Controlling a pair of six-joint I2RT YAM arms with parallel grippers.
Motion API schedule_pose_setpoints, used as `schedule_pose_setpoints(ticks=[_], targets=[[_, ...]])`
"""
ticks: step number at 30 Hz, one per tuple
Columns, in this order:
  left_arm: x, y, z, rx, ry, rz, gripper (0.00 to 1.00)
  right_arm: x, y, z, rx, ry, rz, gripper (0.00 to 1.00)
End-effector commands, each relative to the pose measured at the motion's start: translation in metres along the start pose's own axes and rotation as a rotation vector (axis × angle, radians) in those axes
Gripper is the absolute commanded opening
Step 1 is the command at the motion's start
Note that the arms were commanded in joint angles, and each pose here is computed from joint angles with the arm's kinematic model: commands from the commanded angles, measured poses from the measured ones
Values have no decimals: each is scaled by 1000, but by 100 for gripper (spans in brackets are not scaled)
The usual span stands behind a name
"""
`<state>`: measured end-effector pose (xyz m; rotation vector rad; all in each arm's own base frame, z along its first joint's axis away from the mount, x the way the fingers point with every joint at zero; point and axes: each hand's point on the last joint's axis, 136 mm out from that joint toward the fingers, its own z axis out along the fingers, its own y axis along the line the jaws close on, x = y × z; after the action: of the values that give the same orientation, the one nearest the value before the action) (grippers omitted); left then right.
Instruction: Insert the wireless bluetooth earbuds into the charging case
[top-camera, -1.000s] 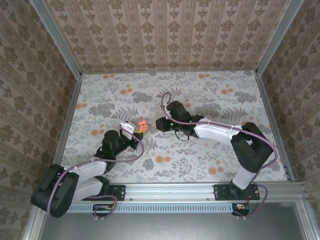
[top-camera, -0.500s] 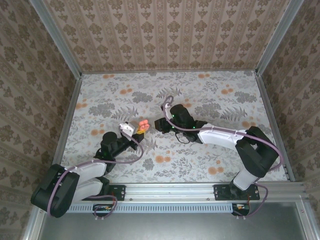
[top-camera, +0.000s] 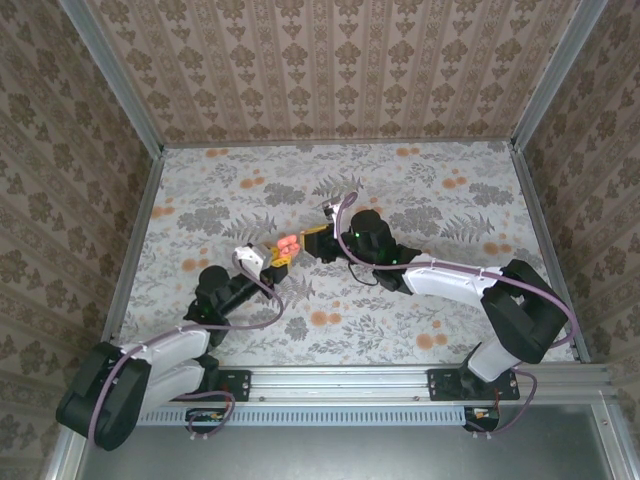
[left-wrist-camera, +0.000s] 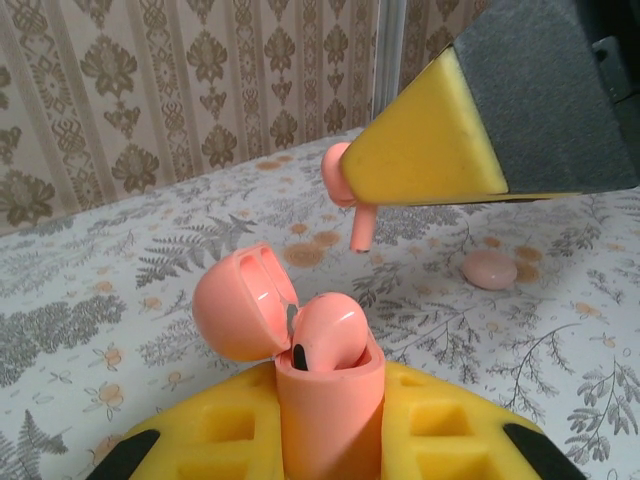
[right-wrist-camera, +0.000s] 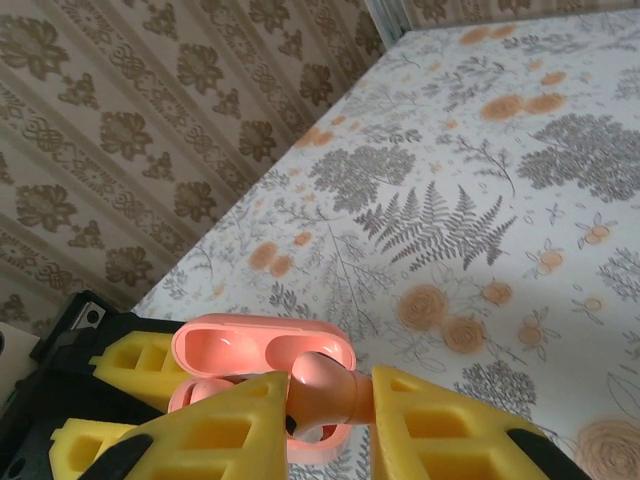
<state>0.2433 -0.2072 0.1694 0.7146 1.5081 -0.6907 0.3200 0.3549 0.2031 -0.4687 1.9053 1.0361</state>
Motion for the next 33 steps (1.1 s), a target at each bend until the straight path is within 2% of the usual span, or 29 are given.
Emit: schedule_pose_setpoints(ticks=[1,26,33], targets=[[-10,-3,-5,15,-42,29,7,-6,13,3,-64,-30,3,23],[-26,-3,-13,-6,-89,48,7,4,21,14,-118,23,0,23],[-30,-3,-14,-9,-96,51,7,5,31,14,-168,39,-4,27]])
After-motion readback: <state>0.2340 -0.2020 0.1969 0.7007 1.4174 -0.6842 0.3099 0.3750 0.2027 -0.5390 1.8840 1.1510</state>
